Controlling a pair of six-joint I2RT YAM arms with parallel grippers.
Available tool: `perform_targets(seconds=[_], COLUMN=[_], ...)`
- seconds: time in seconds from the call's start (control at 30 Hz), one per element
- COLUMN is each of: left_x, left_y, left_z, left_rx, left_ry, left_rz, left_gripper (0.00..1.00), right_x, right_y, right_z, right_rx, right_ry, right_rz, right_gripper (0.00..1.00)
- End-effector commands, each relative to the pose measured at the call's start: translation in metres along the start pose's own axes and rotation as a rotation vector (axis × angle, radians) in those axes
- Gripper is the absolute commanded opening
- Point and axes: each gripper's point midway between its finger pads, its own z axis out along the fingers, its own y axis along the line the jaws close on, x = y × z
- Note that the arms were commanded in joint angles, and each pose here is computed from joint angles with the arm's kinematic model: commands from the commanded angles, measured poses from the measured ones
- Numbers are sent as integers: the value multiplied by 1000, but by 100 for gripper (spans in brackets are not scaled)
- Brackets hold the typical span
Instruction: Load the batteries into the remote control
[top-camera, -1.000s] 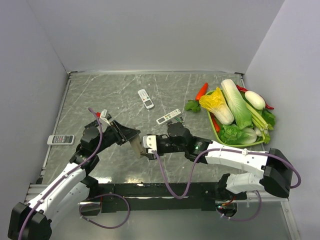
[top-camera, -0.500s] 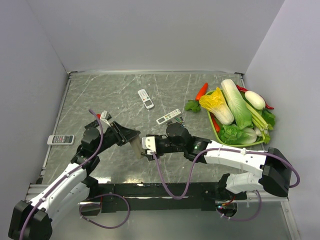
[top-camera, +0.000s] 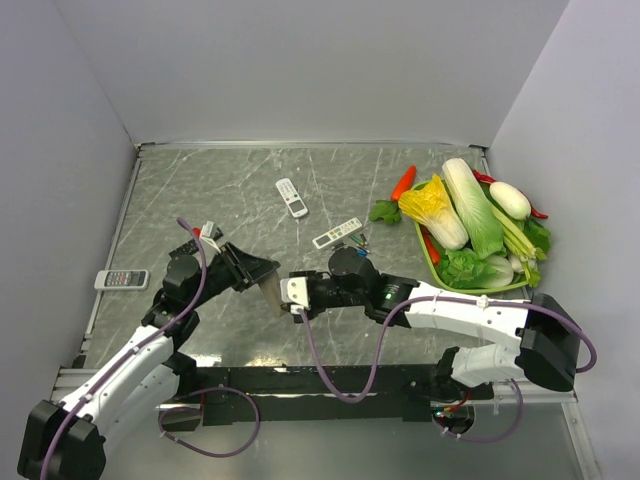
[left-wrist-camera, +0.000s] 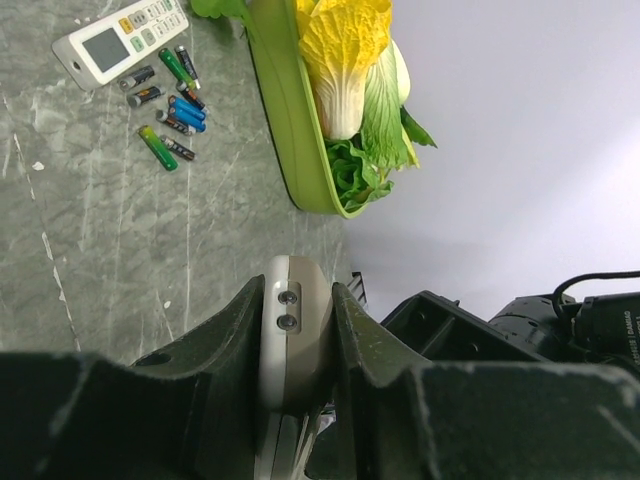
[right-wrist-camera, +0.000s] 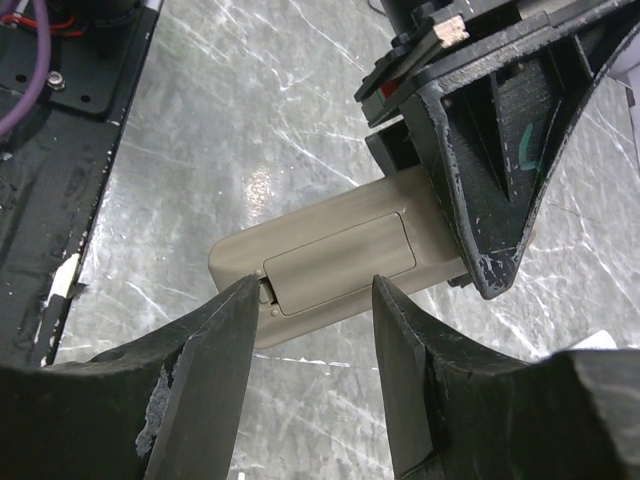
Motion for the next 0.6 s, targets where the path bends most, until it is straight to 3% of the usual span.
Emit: perform_targets(seconds=[0.0, 0.23, 0.57], left_x=[-3, -3, 6], left_y=[-57, -58, -56], left_z=[-6, -5, -4], left_rx=[188, 188, 184], left_ry=[32, 37, 86], left_rz=[-32, -39, -71], left_gripper=[1, 1, 1], right_x=[29, 35, 1], right_y=[6, 15, -26], right_z=[6, 12, 16], right_rx=[-6, -23, 218], right_ry=[119, 147, 2], right_rz=[-21, -32, -160], right_gripper=[56, 56, 49])
